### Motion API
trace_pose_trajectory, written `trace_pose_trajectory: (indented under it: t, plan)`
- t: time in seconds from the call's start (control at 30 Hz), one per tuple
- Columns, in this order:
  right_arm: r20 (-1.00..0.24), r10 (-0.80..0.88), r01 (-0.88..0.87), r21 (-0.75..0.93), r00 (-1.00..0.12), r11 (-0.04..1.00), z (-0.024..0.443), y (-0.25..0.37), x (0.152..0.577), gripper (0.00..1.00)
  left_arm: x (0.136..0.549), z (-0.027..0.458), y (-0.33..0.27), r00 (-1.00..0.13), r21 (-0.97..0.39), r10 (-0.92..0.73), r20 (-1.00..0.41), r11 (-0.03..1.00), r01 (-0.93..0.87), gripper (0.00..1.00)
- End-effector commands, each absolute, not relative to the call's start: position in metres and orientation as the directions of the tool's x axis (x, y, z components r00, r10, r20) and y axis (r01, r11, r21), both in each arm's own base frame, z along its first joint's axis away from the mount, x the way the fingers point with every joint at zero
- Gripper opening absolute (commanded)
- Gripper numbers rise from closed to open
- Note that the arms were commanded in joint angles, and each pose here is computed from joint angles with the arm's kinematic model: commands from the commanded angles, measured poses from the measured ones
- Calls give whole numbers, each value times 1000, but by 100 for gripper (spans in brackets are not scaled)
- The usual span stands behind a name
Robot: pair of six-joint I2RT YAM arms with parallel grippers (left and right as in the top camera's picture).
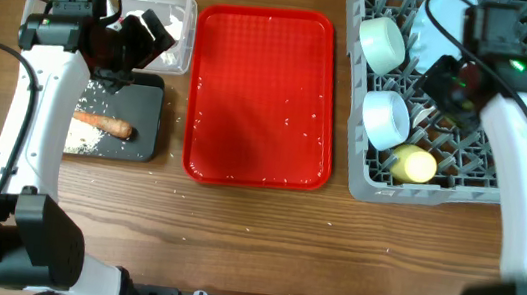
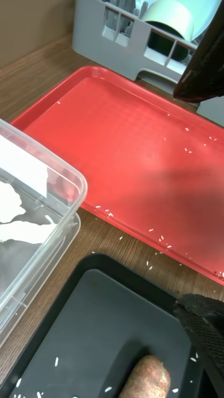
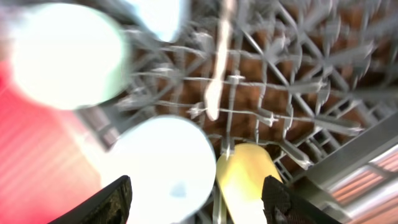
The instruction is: Sort waste into correct bins and load items into the dishwasher rack
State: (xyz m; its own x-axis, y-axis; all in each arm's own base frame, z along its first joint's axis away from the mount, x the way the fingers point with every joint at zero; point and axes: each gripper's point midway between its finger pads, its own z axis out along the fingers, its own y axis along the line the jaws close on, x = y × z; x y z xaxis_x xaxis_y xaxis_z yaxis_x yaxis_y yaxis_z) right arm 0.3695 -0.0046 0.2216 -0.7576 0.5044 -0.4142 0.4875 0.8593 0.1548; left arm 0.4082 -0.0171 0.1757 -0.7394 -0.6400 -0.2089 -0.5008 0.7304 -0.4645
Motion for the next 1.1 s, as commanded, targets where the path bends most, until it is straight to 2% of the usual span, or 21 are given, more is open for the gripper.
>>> trace_pose_trajectory:
  t: [0.0,0.03,0.07,0.27,0.37,0.5,0.67,0.8,0.93,1.0,1.07]
  plan:
    - [-628,145,77,134,-764,988,312,17,327,80,409,179,-15,-736,-467,-639,-221,732,-496,100]
    - [-666,97,17,126,-739,992,329,21,307,86,409,179,-15,-736,-467,-639,-221,732,-496,100]
    - [-689,92,-2,134,-719,991,341,23,290,100,409,179,-15,-736,-467,-639,-221,732,-496,100]
    - [-855,119,-46,164,-504,985,406,23,200,100,409,179,-15,-736,-467,-639,-221,732,-496,100]
    - [-882,120,-56,163,-456,985,412,21,160,100,409,179,-15,-736,-467,-639,-221,732,-496,100]
    - [-911,116,-29,138,-396,990,416,13,132,100,409,179,-15,-736,-467,-639,-221,732,-496,100]
    - [-928,-35,-148,22,-370,989,412,25,147,100,409,179,-15,-736,-467,-639,-221,732,-496,100]
    - [-965,-94,-270,-25,-244,963,392,45,208,100,409,179,-15,-736,-467,-639,-221,732,-496,100]
    - [-993,-67,-352,-30,-95,935,333,63,255,100,409,179,-15,-736,-467,-639,-221,732,-496,100]
    - [-999,-44,-362,-37,-12,931,296,67,256,100,409,179,-15,-736,-467,-639,-221,732,-496,100]
    - [-1000,-6,-351,-8,8,937,266,65,250,100,409,179,-15,-736,-467,-639,-221,732,-496,100]
